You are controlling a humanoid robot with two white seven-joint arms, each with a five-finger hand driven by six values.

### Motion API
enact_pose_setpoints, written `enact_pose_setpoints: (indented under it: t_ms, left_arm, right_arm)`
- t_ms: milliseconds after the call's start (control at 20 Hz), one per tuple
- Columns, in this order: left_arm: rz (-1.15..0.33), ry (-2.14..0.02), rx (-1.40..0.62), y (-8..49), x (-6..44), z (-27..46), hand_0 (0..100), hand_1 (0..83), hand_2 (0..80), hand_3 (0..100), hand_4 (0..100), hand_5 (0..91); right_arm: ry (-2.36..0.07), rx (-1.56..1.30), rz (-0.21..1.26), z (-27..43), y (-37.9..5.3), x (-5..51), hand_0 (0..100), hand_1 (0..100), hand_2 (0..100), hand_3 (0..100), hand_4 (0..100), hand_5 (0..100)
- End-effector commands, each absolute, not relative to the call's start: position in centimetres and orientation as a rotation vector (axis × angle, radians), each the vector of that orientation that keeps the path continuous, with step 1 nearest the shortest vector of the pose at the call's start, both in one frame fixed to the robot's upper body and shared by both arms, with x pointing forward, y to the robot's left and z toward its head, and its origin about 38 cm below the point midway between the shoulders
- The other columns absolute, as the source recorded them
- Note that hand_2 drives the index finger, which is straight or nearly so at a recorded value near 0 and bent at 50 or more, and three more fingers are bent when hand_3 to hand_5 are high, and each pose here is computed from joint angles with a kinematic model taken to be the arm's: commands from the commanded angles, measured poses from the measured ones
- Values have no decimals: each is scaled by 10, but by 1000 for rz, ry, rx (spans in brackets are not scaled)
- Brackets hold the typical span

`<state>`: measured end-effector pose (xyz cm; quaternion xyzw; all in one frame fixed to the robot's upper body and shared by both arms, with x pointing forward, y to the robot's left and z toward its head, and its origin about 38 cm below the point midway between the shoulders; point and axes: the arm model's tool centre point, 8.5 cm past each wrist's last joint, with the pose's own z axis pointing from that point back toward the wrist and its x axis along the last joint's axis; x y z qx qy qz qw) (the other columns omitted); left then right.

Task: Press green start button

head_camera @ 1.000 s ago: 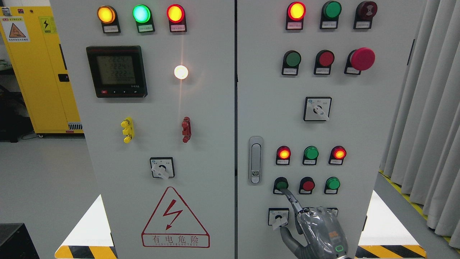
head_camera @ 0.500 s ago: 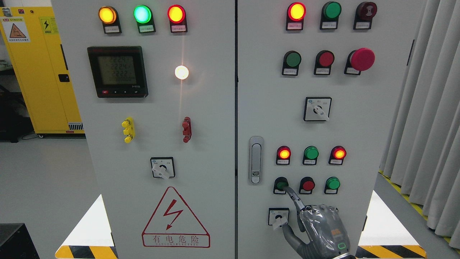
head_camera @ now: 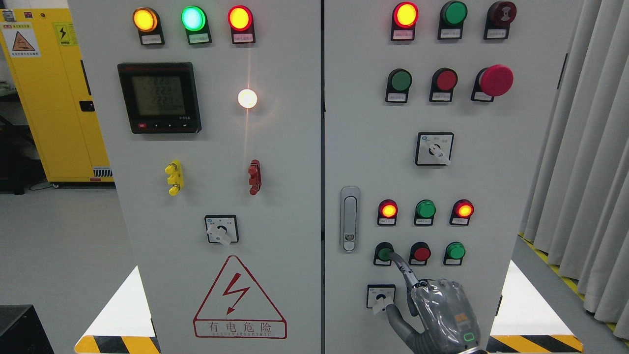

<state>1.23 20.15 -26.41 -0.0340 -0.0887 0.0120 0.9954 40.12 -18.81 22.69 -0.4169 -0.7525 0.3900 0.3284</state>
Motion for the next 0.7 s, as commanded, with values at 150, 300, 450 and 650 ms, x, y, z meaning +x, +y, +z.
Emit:
enact_pose_setpoints:
  t_ms: [150, 300, 450, 650]
  left_arm:
    - [24, -179, -68, 201, 13, -264, 120, 556, 0, 0, 0, 0]
    - [24, -179, -68, 201, 13, -264, 120, 556, 0, 0, 0, 0]
    - [24, -177, -68, 202, 12, -264, 120, 556, 0, 0, 0, 0]
    - [24, -179, -68, 201, 13, -264, 120, 556, 0, 0, 0, 0]
  right_arm:
    - [-2134, -970, 914, 242, -164, 371, 553, 806, 18, 937, 955, 1000]
    - [-2231, -729, 751, 242, -159, 361, 529, 749, 19, 930, 935, 919]
    - [-2287, -411, 534, 238, -161, 351, 467, 703, 19, 601, 644, 672]
    - [-2297, -97, 291, 235, -166, 331, 434, 656, 7, 241, 277, 250]
